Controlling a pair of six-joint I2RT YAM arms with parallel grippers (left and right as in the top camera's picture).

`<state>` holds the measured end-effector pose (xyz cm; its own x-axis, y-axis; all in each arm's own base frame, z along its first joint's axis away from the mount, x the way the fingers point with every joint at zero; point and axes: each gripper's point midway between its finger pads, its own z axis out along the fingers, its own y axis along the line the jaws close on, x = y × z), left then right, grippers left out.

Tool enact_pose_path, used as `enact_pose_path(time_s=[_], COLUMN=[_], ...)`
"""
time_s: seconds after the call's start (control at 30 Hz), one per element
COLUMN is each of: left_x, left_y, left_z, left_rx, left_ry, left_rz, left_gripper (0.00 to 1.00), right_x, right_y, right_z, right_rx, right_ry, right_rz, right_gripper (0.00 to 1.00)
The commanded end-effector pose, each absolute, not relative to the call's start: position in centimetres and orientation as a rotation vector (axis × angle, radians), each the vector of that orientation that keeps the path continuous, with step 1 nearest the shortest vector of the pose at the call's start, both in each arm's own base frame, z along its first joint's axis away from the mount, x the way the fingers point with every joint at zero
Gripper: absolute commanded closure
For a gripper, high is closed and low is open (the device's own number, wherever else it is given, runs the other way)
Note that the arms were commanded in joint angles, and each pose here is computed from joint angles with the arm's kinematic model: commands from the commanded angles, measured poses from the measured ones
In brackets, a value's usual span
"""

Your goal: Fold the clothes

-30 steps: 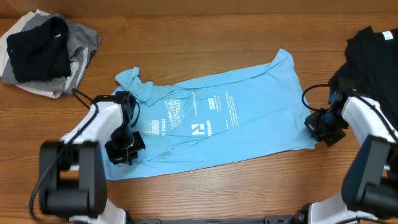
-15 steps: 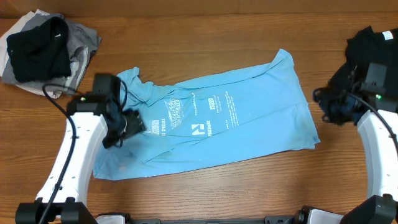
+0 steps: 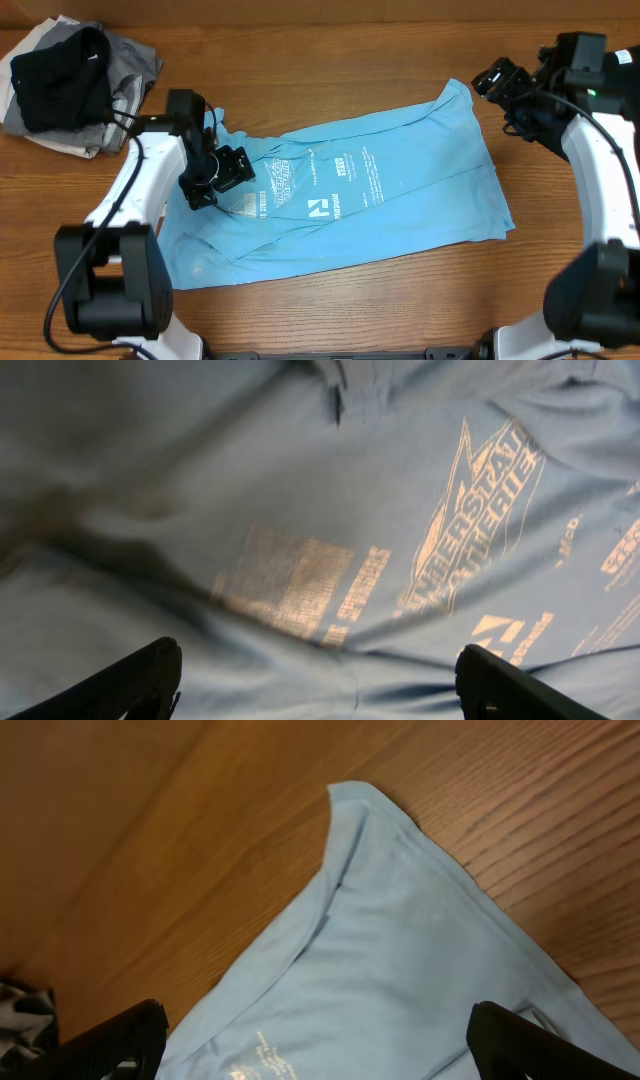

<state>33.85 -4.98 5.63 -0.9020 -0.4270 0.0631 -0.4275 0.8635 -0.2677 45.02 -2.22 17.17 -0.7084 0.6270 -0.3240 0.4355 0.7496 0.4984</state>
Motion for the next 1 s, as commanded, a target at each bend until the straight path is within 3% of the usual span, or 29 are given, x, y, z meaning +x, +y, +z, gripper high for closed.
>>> enact_pose_path(time_s=[0.0,0.13,0.97], left_x=[35.5,37.4,42.6], left_y=[-5.8,-6.0,-4.4], left_z=[5.4,5.0,4.3], left_rx=[0.730,0.769,0.830], left_ry=[-3.036,-3.074,-3.265], left_rz=[0.525,0.578,0.560], left_gripper=[0.14,0.21,0.26], right_x=[46.2,46.3,46.0], right_y=[-2.5,-2.4,-2.5], right_z=[16.4,14.9,14.4], right_rx=[0.801,0.815,0.808], right_ry=[2.477,2.508,2.528], right_rz=[0.540,0.538,0.522], right_gripper=[0.00,0.00,0.00])
